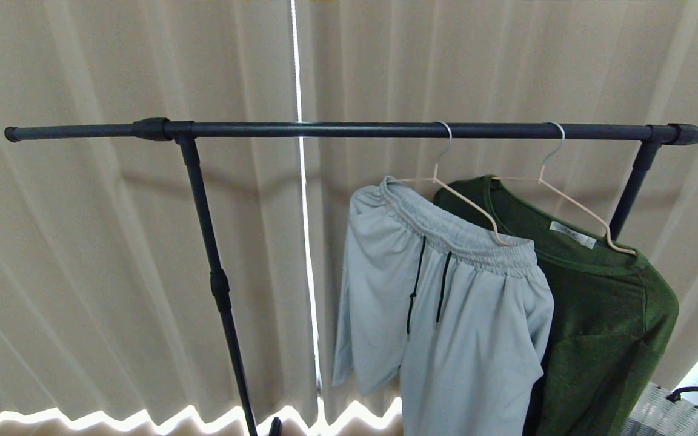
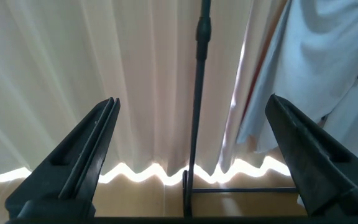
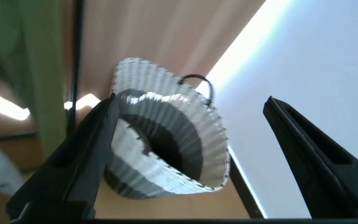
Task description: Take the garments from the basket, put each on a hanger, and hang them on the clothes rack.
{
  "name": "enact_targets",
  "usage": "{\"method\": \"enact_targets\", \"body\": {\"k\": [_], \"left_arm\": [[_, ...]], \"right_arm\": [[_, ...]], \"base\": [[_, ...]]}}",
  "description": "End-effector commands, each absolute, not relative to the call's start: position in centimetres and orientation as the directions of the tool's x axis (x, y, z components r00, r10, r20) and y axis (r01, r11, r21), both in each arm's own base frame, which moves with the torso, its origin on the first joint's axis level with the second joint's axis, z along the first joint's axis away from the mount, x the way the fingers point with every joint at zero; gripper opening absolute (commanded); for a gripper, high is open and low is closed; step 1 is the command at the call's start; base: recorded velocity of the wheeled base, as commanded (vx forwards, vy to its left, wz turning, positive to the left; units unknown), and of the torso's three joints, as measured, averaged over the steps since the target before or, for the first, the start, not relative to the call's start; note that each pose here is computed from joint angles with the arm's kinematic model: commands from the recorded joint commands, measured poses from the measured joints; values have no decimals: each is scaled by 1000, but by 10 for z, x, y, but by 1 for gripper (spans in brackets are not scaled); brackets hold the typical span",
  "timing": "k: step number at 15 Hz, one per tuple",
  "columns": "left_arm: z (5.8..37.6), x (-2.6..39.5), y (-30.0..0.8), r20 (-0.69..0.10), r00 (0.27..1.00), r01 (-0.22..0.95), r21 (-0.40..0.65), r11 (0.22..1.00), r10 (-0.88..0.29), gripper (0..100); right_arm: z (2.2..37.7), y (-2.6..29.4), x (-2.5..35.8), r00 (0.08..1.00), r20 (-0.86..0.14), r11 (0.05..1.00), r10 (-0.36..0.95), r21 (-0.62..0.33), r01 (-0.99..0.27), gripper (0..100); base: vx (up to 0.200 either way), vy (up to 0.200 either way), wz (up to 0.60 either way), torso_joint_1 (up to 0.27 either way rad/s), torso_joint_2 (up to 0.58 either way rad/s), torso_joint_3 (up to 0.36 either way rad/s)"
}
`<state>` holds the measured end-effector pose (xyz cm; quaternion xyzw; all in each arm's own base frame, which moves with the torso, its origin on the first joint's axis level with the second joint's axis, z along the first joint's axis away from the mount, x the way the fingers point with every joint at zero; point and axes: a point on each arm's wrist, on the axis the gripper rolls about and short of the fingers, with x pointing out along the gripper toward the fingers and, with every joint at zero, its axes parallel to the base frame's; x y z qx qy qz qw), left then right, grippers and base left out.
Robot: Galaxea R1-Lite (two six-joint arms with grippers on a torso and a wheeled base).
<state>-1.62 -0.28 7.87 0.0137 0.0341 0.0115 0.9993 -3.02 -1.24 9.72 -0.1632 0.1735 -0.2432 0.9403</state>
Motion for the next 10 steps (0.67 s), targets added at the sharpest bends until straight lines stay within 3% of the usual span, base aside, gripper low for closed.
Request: {"method": "enact_targets", "body": {"k": [1, 4, 8, 10], "left_arm": [[79, -16, -2, -73, 996, -39, 27, 999, 41, 100], [78, -16, -2, -77, 996, -45, 26, 999, 47, 100], [78, -16, -2, -77, 996, -45, 26, 999, 47, 100], [78, -16, -2, -78, 996, -45, 26, 999, 47, 100]], "right_arm": [[93, -12, -42, 845, -144, 824, -514, -357, 440, 100], [89, -12, -40, 864, -109, 848, -492, -287, 446, 100], [84, -5, -26, 976, 12, 951, -216, -222, 213, 100], [83, -3, -25, 995, 17, 970, -100, -222, 101, 100]], "base": [[0, 0, 0, 0, 0, 0], [0, 0, 0, 0, 0, 0], [0, 0, 0, 0, 0, 0], [0, 0, 0, 0, 0, 0]]}}
